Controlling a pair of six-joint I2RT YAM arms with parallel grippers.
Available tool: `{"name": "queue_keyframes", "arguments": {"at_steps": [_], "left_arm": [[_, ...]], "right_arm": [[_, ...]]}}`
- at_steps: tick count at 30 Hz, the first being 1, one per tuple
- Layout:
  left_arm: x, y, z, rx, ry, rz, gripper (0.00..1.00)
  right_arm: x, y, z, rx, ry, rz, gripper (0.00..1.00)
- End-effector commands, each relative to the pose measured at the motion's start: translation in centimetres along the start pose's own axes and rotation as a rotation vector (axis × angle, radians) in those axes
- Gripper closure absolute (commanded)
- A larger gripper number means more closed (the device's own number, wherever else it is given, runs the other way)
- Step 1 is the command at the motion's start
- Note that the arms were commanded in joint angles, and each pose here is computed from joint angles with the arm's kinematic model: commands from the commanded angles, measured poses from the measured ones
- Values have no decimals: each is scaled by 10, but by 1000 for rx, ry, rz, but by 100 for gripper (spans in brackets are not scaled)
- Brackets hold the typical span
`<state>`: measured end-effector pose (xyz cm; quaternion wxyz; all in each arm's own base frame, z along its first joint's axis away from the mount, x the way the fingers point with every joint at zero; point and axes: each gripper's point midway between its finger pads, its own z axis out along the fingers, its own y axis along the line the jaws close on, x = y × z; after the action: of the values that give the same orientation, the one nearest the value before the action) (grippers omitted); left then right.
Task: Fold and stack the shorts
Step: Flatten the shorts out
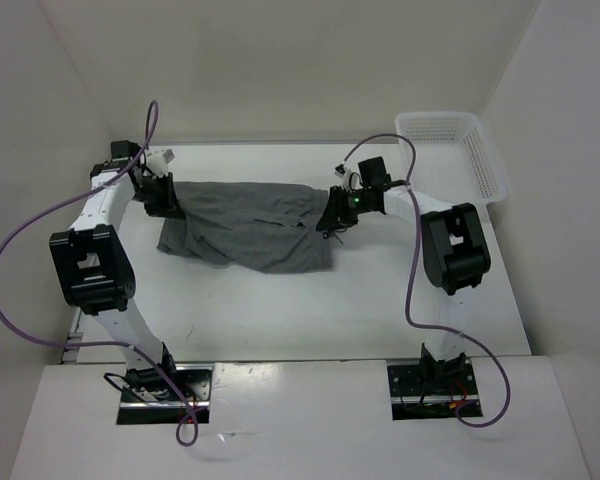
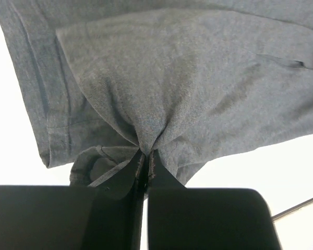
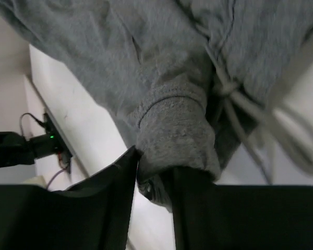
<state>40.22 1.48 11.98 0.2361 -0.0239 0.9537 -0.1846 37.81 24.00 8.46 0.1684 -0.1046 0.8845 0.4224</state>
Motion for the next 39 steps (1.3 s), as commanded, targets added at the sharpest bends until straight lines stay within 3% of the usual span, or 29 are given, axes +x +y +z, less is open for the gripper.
{"name": "queue_keyframes", "arguments": {"at_steps": [1,2,4,7,8,11,14,18,19,22,23,25,28,30,35,39], "left_arm": [[-33,-17,-31,25,-99,50,100],[-42,-17,-33,24,-117,59,100],[-81,-17,-55,-31,-215,104,100],[-131,-5,-85,-124,-341,134,100],[-165,-14,-114,-142,-446,177,100],[-197,-24,-165,-167,-588,223,100],[-189,-49,-195,-123,-637,261,94],[-118,-62,-163,-37,-483,222,83],[-79,-52,-128,-9,-360,164,81],[-3,-55,-102,44,-172,80,64],[50,-55,-83,85,-22,0,59],[100,-64,-77,123,108,-60,44],[165,-61,-68,109,310,-153,38],[166,-47,-57,57,324,-147,36],[86,-7,-32,-31,93,-66,36],[29,12,-5,-41,-26,-9,35]], "right_arm": [[-57,28,12,-42,-132,-68,74],[-85,46,3,-64,-191,-127,88],[-114,56,-4,-49,-242,-223,99],[-200,107,-55,-53,-437,-435,100],[-212,119,-64,-61,-472,-477,100],[-229,152,-102,-58,-527,-658,100],[-204,166,-119,-95,-480,-739,100],[-139,127,-101,-71,-308,-738,100],[-127,116,-98,-47,-278,-746,100],[-73,82,-78,51,-126,-843,100],[-54,71,-72,70,-60,-914,100],[-5,53,-58,106,74,-959,100],[43,36,-51,113,198,-1001,100],[62,28,-48,112,242,-985,100],[68,16,-55,170,268,-1007,100],[73,13,-55,170,271,-1005,100]]}}
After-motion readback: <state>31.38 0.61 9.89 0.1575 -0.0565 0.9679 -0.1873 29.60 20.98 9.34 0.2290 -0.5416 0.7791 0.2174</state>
